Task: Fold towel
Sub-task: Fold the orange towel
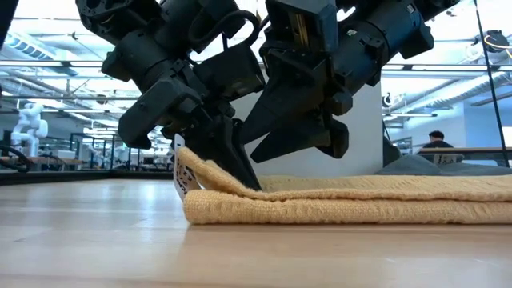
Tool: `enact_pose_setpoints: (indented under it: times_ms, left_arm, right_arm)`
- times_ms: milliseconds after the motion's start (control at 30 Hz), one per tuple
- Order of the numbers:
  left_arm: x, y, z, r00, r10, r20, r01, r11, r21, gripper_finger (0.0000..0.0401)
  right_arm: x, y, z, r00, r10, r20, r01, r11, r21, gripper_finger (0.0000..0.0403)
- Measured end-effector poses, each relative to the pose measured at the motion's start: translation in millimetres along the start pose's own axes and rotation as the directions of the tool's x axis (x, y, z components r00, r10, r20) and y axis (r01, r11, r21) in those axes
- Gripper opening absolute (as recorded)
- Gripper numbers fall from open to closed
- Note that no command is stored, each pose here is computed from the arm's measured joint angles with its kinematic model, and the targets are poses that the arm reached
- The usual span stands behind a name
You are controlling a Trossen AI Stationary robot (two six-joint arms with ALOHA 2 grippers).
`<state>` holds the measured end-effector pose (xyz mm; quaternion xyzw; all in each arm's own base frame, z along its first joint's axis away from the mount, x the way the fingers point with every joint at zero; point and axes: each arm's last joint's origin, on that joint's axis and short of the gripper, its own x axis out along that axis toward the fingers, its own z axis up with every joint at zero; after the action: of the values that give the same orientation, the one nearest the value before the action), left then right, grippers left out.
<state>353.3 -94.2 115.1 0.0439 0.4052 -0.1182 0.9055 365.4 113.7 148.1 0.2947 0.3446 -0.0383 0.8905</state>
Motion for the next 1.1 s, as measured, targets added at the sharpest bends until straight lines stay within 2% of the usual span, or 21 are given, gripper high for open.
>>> enact_pose_setpoints:
  times_ms: [267, 367, 467, 633, 767, 933, 1100]
  left_arm:
    - [-0.1, 0.5, 0.2, 1.000, 0.016, 0.001, -0.016, 1.000, 0.000, 0.0087]
    - [-0.2, 0.6, -0.1, 1.000, 0.020, -0.003, -0.020, 1.000, 0.003, 0.0087]
    - [-1.0, 1.4, -1.6, 0.999, 0.044, -0.029, -0.043, 0.999, 0.006, 0.0087]
    - [-3.4, 4.0, -12.1, 0.986, 0.077, -0.150, -0.077, 0.997, 0.004, 0.0087]
    - [-5.2, 4.4, -18.7, 0.970, 0.094, -0.223, -0.097, 0.995, -0.003, 0.0087]
    - [-7.9, 6.6, -24.3, 0.950, 0.122, -0.289, -0.136, 0.990, -0.030, 0.0087]
    - [-8.0, 6.4, -24.8, 0.948, 0.123, -0.293, -0.145, 0.988, -0.051, 0.0087]
  right_arm:
    - [0.1, -0.2, 0.9, 1.000, 0.000, 0.010, 0.000, 1.000, -0.005, 0.0144]
    - [0.1, -1.8, 4.9, 0.995, -0.047, 0.086, 0.057, 0.991, -0.123, 0.0144]
    - [0.0, -6.5, 3.4, 0.989, -0.118, 0.092, 0.141, 0.936, -0.322, 0.0144]
    - [1.9, -17.6, -6.4, 0.975, -0.221, 0.009, 0.195, 0.840, -0.507, 0.0144]
    - [0.5, -20.7, -10.9, 0.966, -0.258, -0.035, 0.175, 0.744, -0.644, 0.0144]
    - [-3.0, -13.4, -23.0, 0.966, -0.209, -0.149, 0.046, 0.714, -0.699, 0.0144]
    - [-10.3, -4.4, -43.6, 0.938, -0.255, -0.235, 0.003, 0.683, -0.731, 0.0144]
